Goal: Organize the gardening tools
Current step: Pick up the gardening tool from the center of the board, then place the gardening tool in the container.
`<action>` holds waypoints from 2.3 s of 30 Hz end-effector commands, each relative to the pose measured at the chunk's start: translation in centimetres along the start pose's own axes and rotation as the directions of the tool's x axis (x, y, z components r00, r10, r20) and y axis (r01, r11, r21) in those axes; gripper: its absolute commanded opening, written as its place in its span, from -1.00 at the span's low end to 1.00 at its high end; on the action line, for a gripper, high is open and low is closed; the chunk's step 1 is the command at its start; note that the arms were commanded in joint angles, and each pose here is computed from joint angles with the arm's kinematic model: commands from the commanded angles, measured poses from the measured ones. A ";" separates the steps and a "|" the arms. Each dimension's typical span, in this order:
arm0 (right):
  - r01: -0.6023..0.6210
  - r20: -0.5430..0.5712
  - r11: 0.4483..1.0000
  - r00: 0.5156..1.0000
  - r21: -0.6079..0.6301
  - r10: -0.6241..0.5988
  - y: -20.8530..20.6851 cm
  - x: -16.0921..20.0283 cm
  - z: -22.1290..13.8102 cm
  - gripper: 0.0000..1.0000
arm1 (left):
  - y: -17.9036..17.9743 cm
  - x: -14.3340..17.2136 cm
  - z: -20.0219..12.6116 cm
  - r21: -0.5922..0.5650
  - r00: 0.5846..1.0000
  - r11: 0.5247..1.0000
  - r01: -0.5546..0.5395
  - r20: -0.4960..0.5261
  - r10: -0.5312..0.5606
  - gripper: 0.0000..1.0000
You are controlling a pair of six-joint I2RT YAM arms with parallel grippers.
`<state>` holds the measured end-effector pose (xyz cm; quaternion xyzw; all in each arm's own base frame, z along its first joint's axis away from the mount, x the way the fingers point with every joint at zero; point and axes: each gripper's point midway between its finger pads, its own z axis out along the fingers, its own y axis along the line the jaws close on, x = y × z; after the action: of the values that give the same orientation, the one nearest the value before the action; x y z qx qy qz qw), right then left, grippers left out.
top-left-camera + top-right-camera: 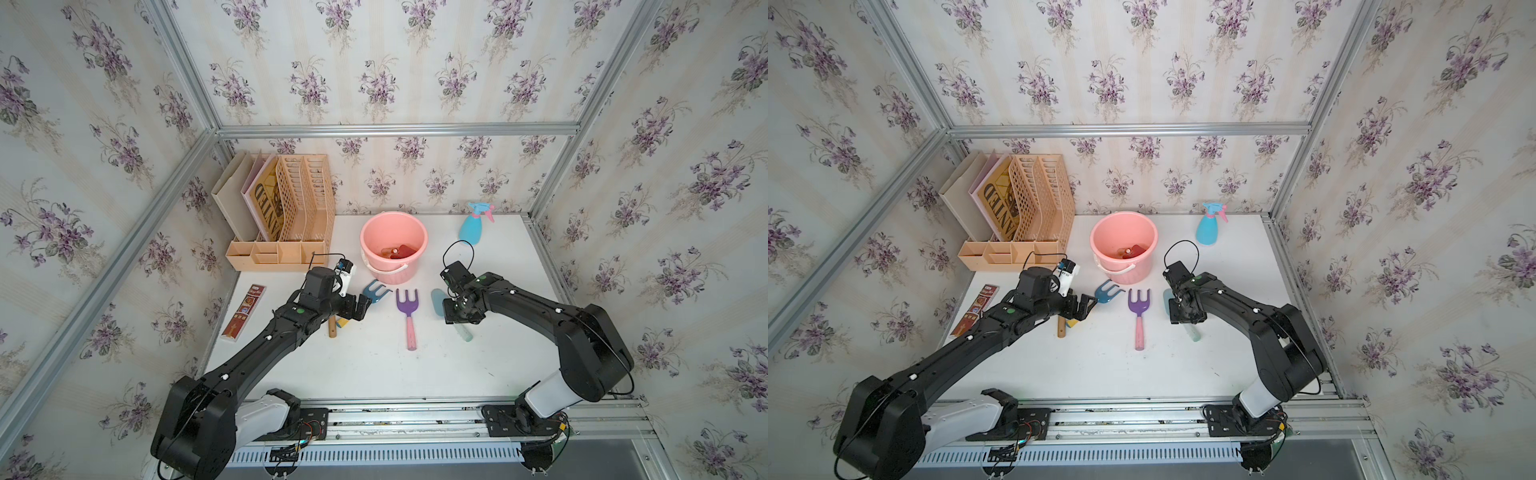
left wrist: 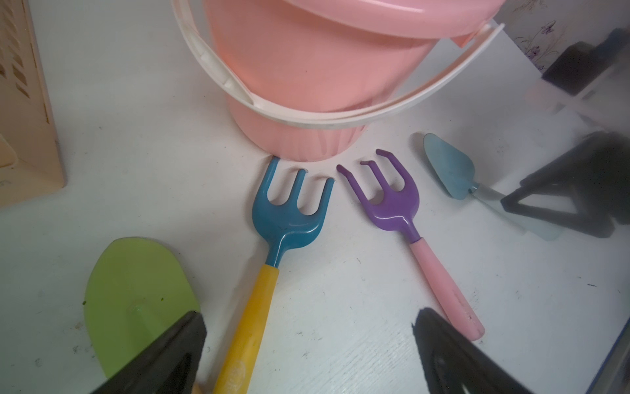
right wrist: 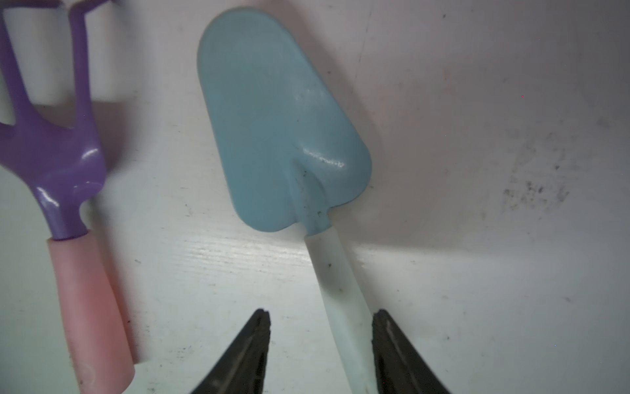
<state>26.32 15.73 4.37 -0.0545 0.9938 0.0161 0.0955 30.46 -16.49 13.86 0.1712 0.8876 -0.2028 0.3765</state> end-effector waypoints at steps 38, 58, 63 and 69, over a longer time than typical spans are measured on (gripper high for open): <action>0.035 0.794 0.970 0.583 -0.240 0.176 5.6 -16.7 -21.9 -1.00 | -1.7 -1.5 -0.2 0.095 0.996 0.995 0.003 0.086 -0.012 0.99; 0.157 0.860 0.968 0.501 -0.196 0.093 16.8 -28.8 -15.9 -1.00 | -1.1 -1.5 -1.2 0.039 0.996 0.999 -0.009 0.094 0.006 0.99; 0.144 0.842 0.973 0.534 -0.179 0.076 17.0 -28.8 -13.0 -1.00 | -1.0 -1.5 -1.5 0.030 0.995 0.999 -0.016 0.096 0.013 0.99; 0.144 0.814 0.974 0.578 -0.175 0.060 17.7 -29.3 -9.9 -1.00 | -1.0 -1.4 -1.4 0.028 0.995 1.000 -0.014 0.095 0.012 0.98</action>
<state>50.60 35.67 19.96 -0.0809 0.8322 0.1404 0.5302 30.06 -16.95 15.98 0.1692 0.8657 -0.2258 0.4136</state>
